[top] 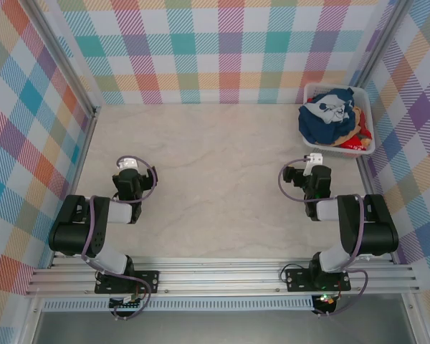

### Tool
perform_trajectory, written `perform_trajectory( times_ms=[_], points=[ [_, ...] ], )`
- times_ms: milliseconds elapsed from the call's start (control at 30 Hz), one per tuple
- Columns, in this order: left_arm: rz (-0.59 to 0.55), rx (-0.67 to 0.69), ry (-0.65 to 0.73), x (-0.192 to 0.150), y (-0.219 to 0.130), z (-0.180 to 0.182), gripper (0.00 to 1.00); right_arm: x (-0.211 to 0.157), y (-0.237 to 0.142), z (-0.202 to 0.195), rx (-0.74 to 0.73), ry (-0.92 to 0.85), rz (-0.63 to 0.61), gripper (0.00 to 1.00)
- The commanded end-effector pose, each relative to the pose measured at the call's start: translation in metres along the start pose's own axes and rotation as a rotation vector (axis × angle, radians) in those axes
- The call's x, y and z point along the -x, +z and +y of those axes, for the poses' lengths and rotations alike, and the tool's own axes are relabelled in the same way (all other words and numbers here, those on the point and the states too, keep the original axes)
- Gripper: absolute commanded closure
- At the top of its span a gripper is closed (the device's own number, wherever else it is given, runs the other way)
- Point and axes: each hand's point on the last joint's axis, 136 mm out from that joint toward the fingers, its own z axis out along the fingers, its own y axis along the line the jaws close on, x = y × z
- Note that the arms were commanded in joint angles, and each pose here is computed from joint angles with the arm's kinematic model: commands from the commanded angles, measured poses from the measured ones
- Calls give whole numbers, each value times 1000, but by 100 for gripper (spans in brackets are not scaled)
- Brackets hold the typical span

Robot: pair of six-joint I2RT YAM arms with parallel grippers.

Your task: Fold and stack the t-shirts

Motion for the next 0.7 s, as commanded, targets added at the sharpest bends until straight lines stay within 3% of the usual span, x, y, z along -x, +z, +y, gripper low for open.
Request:
perform_trajectory(
  times_ms=[0, 667],
  points=[
    [-31, 3, 10, 9, 1, -3, 0, 14, 2, 3, 17, -11, -38, 0],
    [-37, -5, 12, 15, -4, -3, 0, 23, -9, 3, 11, -14, -79, 0]
  ],
)
